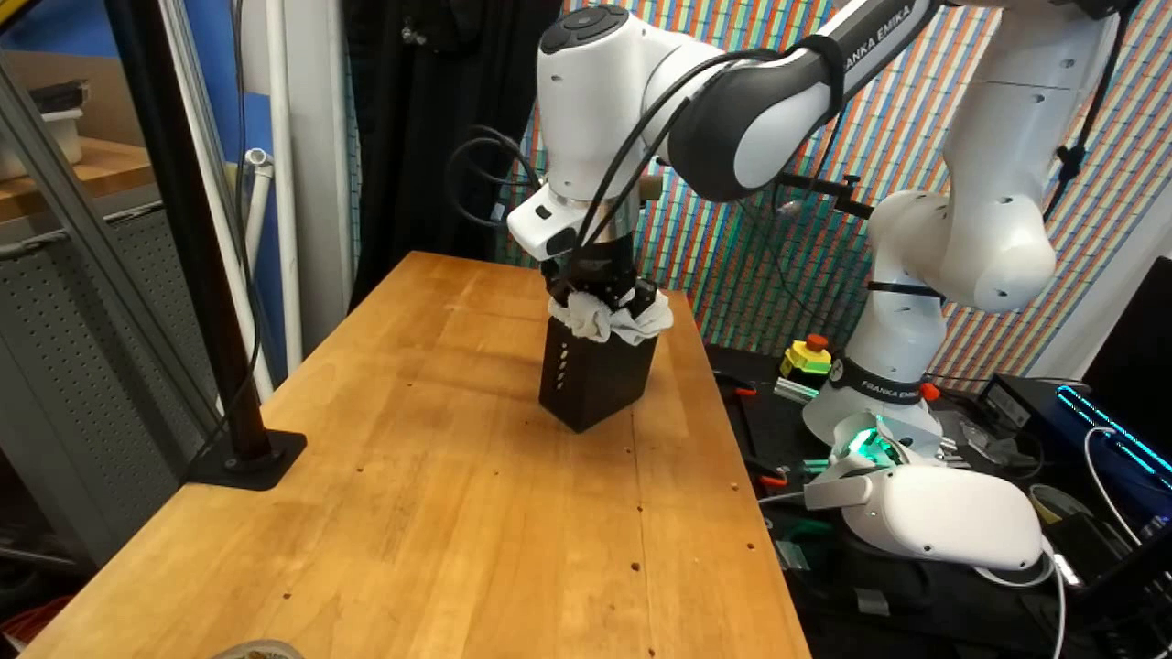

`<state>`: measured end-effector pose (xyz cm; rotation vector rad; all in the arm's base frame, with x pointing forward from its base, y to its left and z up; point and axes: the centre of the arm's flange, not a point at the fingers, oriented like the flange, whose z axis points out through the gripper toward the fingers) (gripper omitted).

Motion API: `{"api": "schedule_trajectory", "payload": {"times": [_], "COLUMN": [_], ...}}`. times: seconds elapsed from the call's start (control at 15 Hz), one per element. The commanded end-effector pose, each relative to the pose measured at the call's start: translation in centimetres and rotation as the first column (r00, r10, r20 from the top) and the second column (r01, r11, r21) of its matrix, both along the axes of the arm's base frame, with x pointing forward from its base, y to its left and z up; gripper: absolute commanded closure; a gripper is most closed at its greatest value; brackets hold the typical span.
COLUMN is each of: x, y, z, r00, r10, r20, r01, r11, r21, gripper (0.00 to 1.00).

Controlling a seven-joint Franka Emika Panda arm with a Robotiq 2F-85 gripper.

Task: Put the white towel in the black box

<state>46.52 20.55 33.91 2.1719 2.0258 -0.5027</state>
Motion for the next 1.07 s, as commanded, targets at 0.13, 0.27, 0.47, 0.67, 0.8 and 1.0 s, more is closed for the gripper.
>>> {"api": "schedule_trajectory", "payload": {"times": [0.13,0.27,0.47,0.67,0.8,1.0], "x": [-0.4,-2.0,-4.2,-5.1,-5.0,-4.6], "y": [7.3,10.0,13.0,14.1,13.9,12.7], "z": [0.0,1.1,1.9,2.1,1.9,1.4], "r00": [0.967,0.944,0.905,0.87,0.843,0.799], "r10": [-0.154,-0.247,-0.375,-0.471,-0.53,-0.602], "r20": [-0.203,-0.22,-0.202,-0.147,-0.091,-0.021], "r01": [0.18,0.286,0.417,0.492,0.523,0.558], "r11": [0.977,0.943,0.877,0.811,0.771,0.726], "r21": [0.115,0.167,0.237,0.317,0.362,0.402], "gripper": [0.9,0.89,0.6,0.53,0.43,0.19]}}
